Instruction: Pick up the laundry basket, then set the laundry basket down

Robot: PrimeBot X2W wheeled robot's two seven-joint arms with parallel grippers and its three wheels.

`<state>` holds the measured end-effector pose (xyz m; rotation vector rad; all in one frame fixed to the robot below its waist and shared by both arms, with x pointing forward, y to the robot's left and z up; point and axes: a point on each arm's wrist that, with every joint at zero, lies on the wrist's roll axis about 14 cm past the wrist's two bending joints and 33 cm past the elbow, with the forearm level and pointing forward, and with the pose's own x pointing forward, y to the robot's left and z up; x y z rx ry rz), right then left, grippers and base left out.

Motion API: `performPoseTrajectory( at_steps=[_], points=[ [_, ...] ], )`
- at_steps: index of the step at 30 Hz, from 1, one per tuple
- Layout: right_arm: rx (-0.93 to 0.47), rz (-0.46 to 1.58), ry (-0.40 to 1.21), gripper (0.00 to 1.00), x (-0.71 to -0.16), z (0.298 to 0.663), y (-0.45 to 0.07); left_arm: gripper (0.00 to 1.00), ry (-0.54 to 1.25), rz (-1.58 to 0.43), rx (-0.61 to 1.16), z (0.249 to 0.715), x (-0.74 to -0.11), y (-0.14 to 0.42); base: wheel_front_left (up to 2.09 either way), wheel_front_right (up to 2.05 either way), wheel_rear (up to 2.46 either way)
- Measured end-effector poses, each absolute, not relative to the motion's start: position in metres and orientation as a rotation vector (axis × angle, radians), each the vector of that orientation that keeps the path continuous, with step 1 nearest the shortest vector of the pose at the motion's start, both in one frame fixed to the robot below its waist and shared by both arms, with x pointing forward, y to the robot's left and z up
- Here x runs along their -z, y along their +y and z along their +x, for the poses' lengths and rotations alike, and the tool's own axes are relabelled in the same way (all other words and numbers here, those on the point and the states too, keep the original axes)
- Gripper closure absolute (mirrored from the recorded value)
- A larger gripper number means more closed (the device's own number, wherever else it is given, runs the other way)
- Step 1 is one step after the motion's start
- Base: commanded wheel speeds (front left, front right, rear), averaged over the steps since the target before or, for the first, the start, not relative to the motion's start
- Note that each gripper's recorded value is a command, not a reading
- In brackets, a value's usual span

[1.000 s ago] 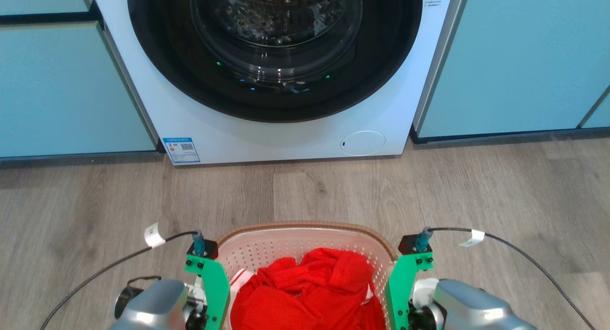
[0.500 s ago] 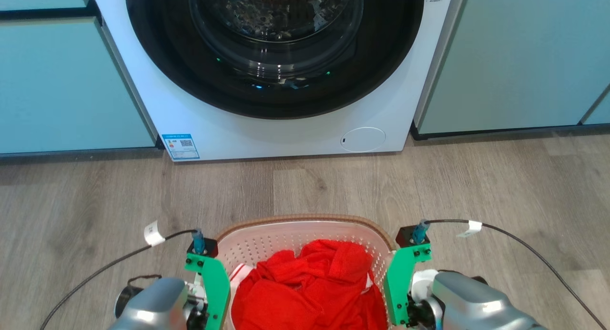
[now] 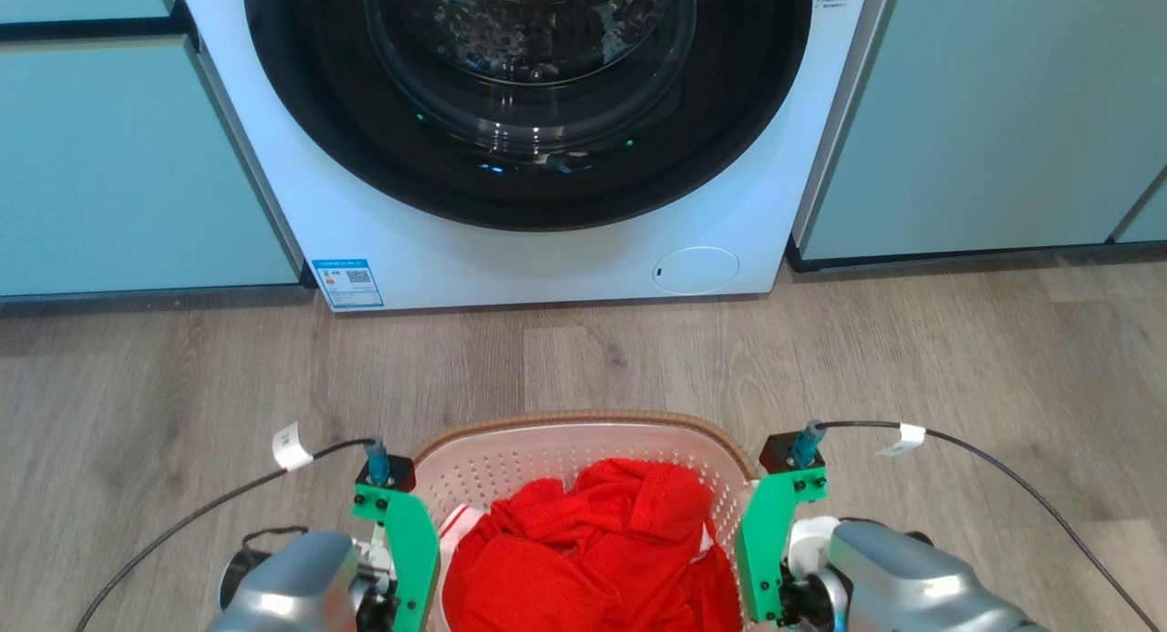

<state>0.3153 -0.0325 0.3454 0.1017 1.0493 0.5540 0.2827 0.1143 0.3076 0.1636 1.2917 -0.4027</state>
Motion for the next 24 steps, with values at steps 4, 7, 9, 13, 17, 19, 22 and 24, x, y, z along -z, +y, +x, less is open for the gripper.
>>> performPoseTrajectory(
  at_steps=[4, 7, 9, 13, 17, 19, 22, 24],
  points=[
    [-0.551, 0.107, 1.051, 1.00, -0.3454, 0.3150, -0.0326, 1.00, 1.292, 0.165, 0.403, 0.2827, -0.3077, 0.1142, 0.00, 0.00, 0.00],
    [-0.551, 0.109, 1.052, 1.00, -0.3454, 0.3149, -0.0325, 1.00, 1.292, 0.165, 0.403, 0.2826, -0.3078, 0.1142, 0.00, 0.00, 0.00],
    [-0.551, 0.109, 1.052, 1.00, -0.3455, 0.3149, -0.0326, 1.00, 1.291, 0.165, 0.403, 0.2826, -0.3079, 0.1142, 0.00, 0.00, 0.00],
    [-0.550, 0.114, 1.053, 1.00, -0.3453, 0.3149, -0.0322, 1.00, 1.292, 0.164, 0.403, 0.2824, -0.3077, 0.1142, 0.00, 0.00, 0.00],
    [-0.551, 0.113, 1.053, 1.00, -0.3450, 0.3149, -0.0319, 1.00, 1.293, 0.164, 0.402, 0.2822, -0.3075, 0.1145, 0.00, 0.00, 0.00],
    [-0.552, 0.112, 1.053, 1.00, -0.3453, 0.3155, -0.0317, 1.00, 1.294, 0.163, 0.402, 0.2820, -0.3074, 0.1147, 0.00, 0.00, 0.00],
    [-0.552, 0.112, 1.050, 1.00, -0.3461, 0.3166, -0.0317, 1.00, 1.294, 0.163, 0.402, 0.2821, -0.3073, 0.1147, 0.00, 0.00, 0.00],
    [-0.552, 0.112, 1.048, 1.00, -0.3472, 0.3181, -0.0315, 1.00, 1.295, 0.160, 0.401, 0.2821, -0.3073, 0.1145, 0.00, 0.00, 0.00]
  ],
)
